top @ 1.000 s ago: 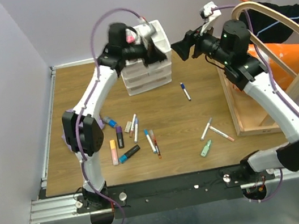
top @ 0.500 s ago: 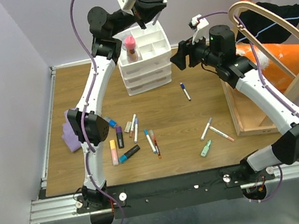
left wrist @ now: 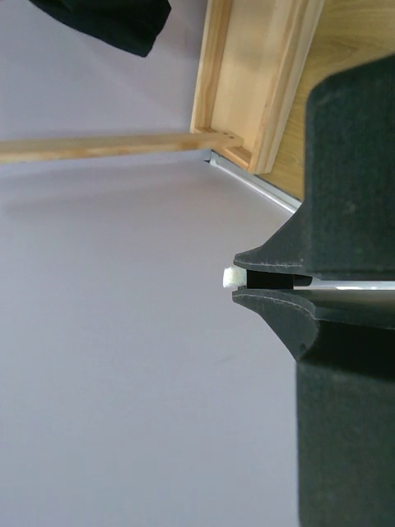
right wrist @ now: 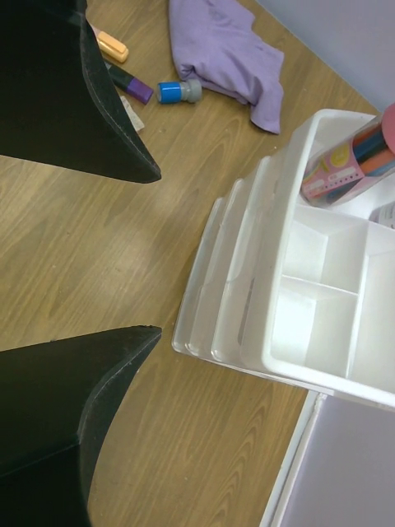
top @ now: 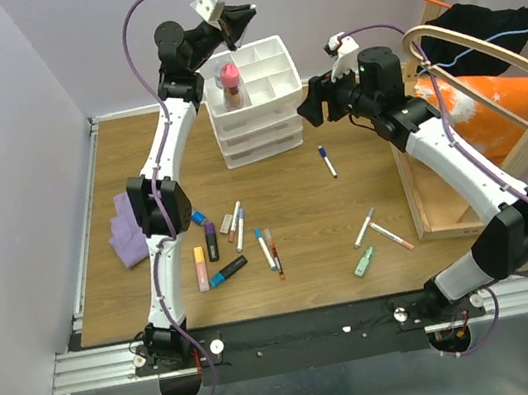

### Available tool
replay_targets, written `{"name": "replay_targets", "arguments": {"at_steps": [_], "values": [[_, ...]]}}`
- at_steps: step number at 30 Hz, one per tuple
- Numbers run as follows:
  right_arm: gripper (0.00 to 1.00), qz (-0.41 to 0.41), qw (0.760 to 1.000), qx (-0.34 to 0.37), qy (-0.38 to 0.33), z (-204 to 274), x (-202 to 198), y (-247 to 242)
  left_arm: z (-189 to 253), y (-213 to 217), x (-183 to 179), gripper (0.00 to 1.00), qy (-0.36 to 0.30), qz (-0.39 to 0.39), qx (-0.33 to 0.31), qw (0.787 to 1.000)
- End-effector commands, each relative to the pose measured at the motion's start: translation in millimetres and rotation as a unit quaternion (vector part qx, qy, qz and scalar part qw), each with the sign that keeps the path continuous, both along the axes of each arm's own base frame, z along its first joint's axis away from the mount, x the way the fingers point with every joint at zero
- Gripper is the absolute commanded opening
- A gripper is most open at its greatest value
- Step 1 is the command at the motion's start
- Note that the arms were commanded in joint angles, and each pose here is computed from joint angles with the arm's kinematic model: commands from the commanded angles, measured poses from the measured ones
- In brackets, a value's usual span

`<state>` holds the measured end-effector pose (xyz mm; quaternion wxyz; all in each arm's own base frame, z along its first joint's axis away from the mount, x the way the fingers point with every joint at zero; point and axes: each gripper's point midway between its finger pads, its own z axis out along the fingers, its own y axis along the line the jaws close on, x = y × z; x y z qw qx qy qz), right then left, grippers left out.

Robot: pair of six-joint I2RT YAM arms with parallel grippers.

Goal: Sort the stationery into containers
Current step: Pick up the pen from the center of the board, then place the pen in the storage box.

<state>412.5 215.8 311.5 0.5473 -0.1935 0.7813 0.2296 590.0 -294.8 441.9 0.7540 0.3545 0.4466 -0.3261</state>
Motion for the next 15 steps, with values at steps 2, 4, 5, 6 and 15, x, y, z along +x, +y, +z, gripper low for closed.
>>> {"name": "replay_targets", "arguments": {"at_steps": [2, 4, 5, 6, 15], "values": [[0.78, -0.007, 1.0, -0.01, 0.002, -6, 15, 0, -16, 10, 20, 0.0, 0.003, 0.028, -0.001, 1.0], [0.78, -0.009, 1.0, -0.012, 0.006, -11, 20, 2, -28, 10, 26, 0.0, 0.014, 0.029, 0.001, 0.999], [0.78, -0.01, 1.0, -0.013, 0.006, -12, 22, 2, -33, 12, 29, 0.0, 0.019, 0.029, 0.001, 0.999], [0.78, -0.01, 1.0, -0.016, 0.008, -15, 25, 3, -37, 11, 30, 0.0, 0.021, 0.028, 0.001, 0.999], [0.77, -0.072, 0.997, -0.026, -0.01, -12, 55, -9, -66, 12, 48, 0.0, 0.044, 0.04, -0.002, 0.998]]}}
